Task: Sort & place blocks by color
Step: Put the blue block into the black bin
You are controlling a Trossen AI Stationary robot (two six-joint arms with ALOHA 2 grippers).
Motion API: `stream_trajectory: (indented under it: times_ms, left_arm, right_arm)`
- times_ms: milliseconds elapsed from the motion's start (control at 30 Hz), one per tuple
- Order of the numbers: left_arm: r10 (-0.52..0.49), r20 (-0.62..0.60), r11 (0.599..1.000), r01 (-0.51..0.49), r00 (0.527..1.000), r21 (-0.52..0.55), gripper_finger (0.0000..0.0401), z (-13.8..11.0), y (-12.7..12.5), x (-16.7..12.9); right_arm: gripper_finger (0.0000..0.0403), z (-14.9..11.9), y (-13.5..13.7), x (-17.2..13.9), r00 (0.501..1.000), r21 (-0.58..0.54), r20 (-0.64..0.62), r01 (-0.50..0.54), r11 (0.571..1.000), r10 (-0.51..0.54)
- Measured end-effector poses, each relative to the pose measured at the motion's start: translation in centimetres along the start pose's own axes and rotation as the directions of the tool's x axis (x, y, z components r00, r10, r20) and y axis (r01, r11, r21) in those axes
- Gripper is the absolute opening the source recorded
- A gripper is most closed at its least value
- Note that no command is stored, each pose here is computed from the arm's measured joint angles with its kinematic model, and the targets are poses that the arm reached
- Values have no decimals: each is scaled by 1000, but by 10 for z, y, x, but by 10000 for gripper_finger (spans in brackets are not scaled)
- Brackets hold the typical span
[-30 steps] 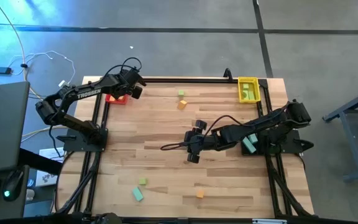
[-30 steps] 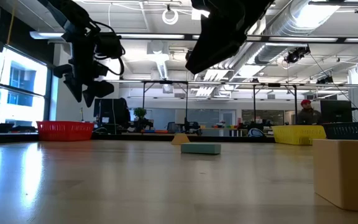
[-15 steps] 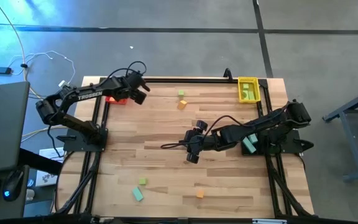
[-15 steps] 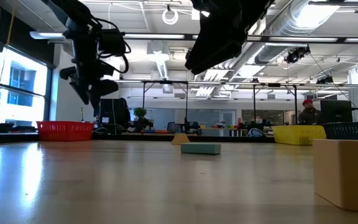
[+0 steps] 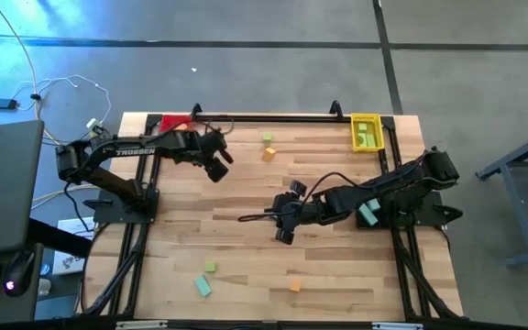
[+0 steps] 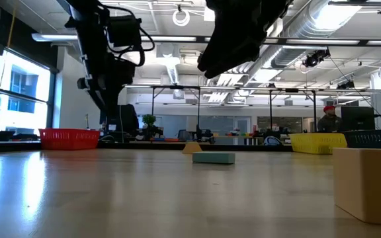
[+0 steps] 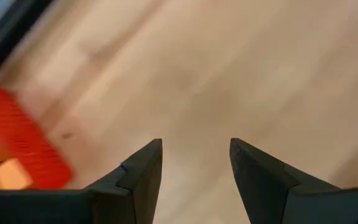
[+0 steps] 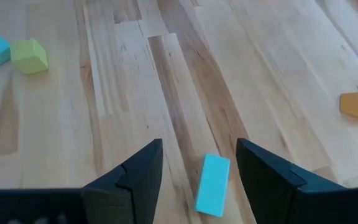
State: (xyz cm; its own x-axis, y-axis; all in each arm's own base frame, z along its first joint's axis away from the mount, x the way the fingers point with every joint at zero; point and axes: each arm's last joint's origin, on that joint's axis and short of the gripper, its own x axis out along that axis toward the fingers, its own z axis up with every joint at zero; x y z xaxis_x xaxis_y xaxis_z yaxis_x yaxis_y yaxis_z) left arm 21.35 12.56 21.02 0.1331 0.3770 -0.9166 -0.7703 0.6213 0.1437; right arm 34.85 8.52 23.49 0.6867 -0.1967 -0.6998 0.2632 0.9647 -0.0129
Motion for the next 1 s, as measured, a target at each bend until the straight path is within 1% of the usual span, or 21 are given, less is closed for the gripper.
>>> stream_trajectory:
  times_ms: [133,233,467,667,867,1000]
  left_arm:
    - [-63,1,995,63,998,75,175,-8,-23,-7]
    - [-92,-7,986,92,996,139,175,-17,-40,-13]
    - [-131,-39,967,136,991,214,175,-48,-73,-22]
    - [-189,-101,955,207,977,214,175,-73,-92,-26]
    - [-215,-106,947,234,971,219,175,-88,-105,-34]
    - [-234,-101,943,252,967,219,175,-96,-112,-38]
  right_arm:
    - [190,-1,2,-1,1000,21,1,-2,1000,2]
    - [190,-1,2,-1,1000,42,1,-2,999,2]
    - [190,-1,2,1,1000,94,-3,0,996,0]
    - [190,-7,5,12,999,94,-33,4,996,-1]
    - [190,-13,8,25,999,85,-50,21,996,-17]
    - [190,-17,8,31,996,72,-59,64,995,-60]
